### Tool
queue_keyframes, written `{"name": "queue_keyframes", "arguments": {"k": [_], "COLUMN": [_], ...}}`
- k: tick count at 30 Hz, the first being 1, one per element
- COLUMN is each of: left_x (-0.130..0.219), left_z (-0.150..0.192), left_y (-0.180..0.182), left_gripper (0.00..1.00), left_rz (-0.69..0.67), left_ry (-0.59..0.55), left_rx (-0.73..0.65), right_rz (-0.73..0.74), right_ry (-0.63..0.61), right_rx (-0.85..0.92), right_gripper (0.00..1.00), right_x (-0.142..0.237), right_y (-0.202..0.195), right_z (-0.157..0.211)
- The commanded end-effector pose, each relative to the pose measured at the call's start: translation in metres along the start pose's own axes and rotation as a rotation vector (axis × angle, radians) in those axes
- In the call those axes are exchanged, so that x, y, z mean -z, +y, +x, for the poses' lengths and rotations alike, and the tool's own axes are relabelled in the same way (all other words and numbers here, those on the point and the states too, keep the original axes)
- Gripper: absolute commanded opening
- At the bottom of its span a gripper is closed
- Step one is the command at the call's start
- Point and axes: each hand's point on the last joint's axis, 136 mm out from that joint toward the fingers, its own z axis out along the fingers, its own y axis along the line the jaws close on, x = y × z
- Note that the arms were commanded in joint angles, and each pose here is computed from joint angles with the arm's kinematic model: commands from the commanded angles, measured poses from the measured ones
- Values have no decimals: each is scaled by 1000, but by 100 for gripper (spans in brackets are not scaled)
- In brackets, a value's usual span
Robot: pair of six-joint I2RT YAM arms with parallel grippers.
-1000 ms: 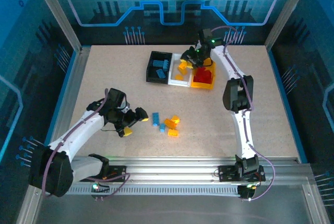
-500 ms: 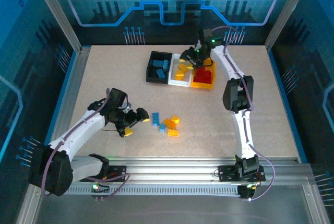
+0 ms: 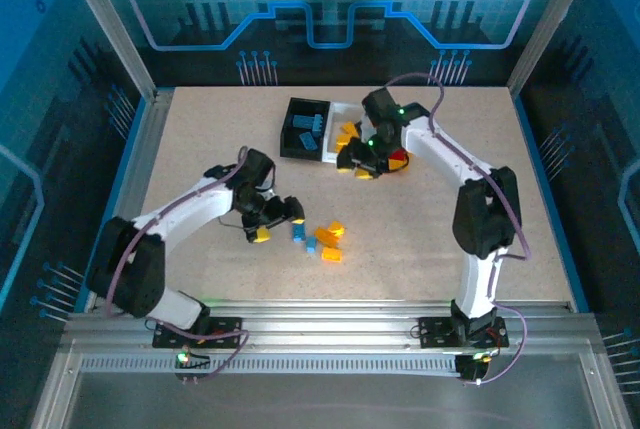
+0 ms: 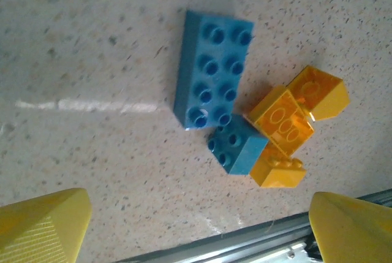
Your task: Sort the legos into containers by color
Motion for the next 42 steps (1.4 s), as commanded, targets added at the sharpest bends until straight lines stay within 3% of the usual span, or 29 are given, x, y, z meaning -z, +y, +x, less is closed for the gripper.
{"name": "queue_keyframes", "arguments": {"k": [1, 7, 14, 29, 36, 42], "left_x": [-7, -27, -49, -68, -48, -11], "left_z": [-5, -13, -15, -13, -25, -71], "left_y": [-2, -3, -1, 29, 26, -15], "left_gripper": [93, 85, 80, 46, 35, 34], "left_rz": [-92, -217, -305, -435, -372, -111], "left_ry": [27, 75, 110, 167, 126, 54], "left_rx": [-98, -155, -158, -151, -132, -72], "right_rz": [56, 102, 95, 87, 98, 111], "right_ry": [13, 61, 75, 89, 85, 84], "right_rx": [28, 28, 29, 54, 63, 60], "right_gripper": [50, 49, 49, 49, 49, 49], "right_x": [-8, -18, -20, -24, -21, -18], "right_y": [-22, -41, -41, -29, -27, -31], "right_z": [23, 65, 76, 79, 78, 81]}}
